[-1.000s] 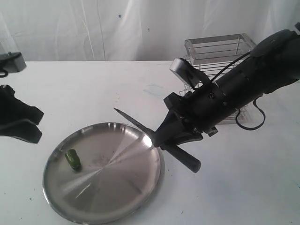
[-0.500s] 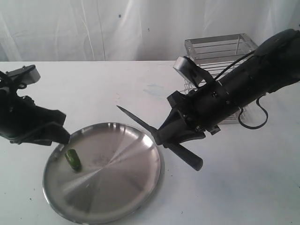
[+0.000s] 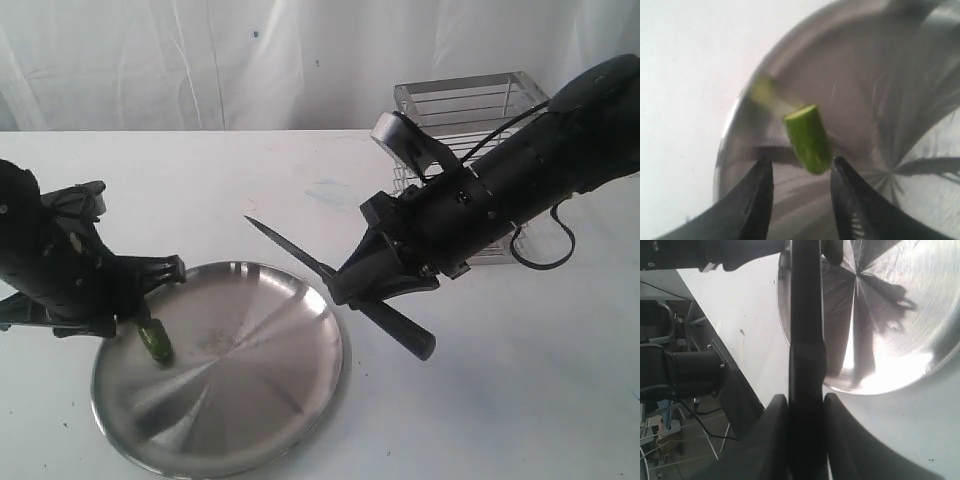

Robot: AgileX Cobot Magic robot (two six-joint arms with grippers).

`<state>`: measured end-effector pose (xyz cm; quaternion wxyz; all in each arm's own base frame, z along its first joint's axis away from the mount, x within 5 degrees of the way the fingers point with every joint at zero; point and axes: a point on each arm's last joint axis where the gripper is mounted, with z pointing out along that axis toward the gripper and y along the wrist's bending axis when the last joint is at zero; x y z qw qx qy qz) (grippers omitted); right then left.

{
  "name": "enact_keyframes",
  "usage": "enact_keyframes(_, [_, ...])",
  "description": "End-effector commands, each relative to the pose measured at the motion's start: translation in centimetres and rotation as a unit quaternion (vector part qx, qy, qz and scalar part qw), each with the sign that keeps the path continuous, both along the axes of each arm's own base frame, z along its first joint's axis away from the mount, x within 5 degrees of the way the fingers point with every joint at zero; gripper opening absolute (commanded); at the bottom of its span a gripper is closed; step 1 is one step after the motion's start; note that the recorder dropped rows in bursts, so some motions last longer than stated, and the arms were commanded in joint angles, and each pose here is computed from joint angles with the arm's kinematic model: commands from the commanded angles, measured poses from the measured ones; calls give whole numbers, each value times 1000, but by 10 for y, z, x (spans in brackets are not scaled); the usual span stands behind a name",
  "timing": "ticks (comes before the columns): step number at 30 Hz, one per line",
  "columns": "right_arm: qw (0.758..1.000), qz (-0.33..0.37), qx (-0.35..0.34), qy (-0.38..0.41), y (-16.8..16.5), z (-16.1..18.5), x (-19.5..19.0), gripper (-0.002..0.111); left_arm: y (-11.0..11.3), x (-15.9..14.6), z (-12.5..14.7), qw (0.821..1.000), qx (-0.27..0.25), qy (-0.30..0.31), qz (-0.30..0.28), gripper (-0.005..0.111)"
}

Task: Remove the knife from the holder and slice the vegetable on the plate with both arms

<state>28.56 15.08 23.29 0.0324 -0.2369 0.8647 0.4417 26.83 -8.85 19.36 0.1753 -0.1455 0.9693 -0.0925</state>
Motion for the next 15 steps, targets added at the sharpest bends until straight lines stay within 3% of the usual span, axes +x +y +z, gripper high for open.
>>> enact_keyframes(1, [1000, 3, 10, -10, -1, 7, -1, 0, -14, 16, -7, 996, -41, -65, 42, 50])
enact_keyframes(3, [1000, 5, 11, -15, -1, 7, -1, 0, -15, 14, -11, 996, -52, -41, 61, 66])
enact_keyframes(5, [1000, 6, 10, -17, -1, 9, -2, 0, -15, 15, -11, 997, -44, -48, 42, 74])
enact_keyframes(8, [1000, 6, 11, -18, -1, 9, -2, 0, -16, 17, -9, 997, -42, -62, 27, 75])
enact_keyframes(11, [1000, 6, 11, -18, -1, 9, -2, 0, -14, 11, -15, 999, -16, 11, 37, 64])
enact_keyframes(15, [1000, 5, 11, -18, -1, 9, -2, 0, -19, 18, -20, 998, -37, -12, 43, 63])
